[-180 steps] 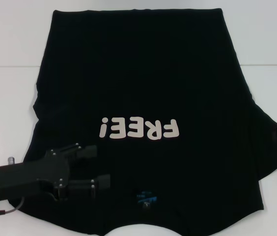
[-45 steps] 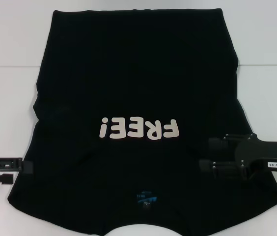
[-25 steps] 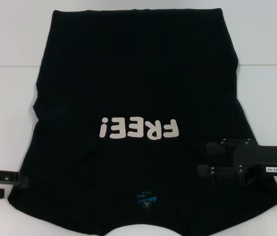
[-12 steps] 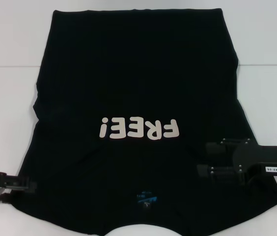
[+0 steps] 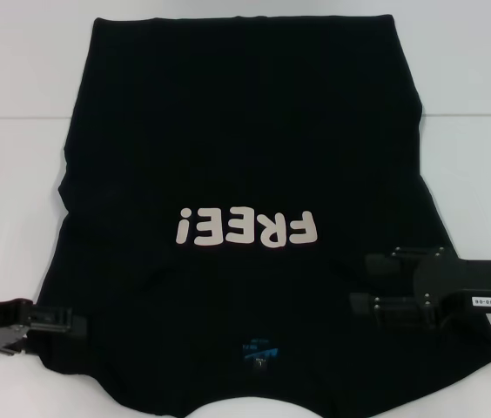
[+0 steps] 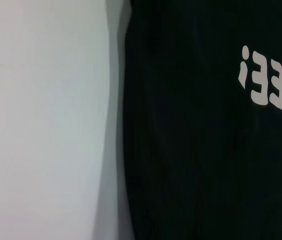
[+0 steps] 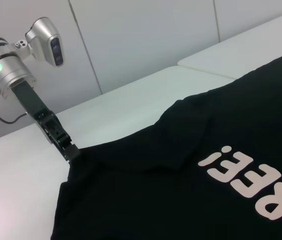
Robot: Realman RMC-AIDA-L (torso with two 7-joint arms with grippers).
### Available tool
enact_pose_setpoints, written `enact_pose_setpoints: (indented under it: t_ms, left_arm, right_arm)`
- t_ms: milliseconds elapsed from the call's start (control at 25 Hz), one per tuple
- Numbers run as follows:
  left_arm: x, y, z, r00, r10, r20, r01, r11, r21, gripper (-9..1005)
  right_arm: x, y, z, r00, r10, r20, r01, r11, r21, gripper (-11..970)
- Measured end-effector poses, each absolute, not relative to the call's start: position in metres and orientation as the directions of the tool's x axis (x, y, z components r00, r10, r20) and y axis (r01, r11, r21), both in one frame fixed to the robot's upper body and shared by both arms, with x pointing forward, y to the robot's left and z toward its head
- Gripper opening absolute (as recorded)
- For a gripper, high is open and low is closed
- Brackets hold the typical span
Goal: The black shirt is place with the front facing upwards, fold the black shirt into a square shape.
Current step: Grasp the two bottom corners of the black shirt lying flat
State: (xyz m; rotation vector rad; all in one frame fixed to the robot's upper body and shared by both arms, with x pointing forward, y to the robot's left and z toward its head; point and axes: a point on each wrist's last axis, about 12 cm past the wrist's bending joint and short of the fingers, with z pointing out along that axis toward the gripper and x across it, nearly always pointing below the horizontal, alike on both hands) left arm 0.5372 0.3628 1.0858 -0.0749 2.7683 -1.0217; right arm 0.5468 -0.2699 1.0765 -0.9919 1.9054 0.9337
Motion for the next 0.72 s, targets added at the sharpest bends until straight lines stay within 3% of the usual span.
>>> enact_pose_setpoints:
  t_ms: [200, 720]
  left_arm:
    - [0.5382, 0.3669, 1.0851, -0.977, -0.125, -0.175, 0.013, 0.779, -0.626, 921]
    - [0.5403, 0.3688, 1.0844, -0.975, -0.118, -0.189, 0.019, 0.800, -0.600, 590]
  right_arm:
    - [0.5474, -0.2702, 1.0771, -0.402, -0.293, -0.868, -0.866, 0.430, 0.255, 792]
    - [0.5482, -0.2702, 1.0782, -0.409, -0.295, -0.864, -0.865, 0.428, 0.263, 791]
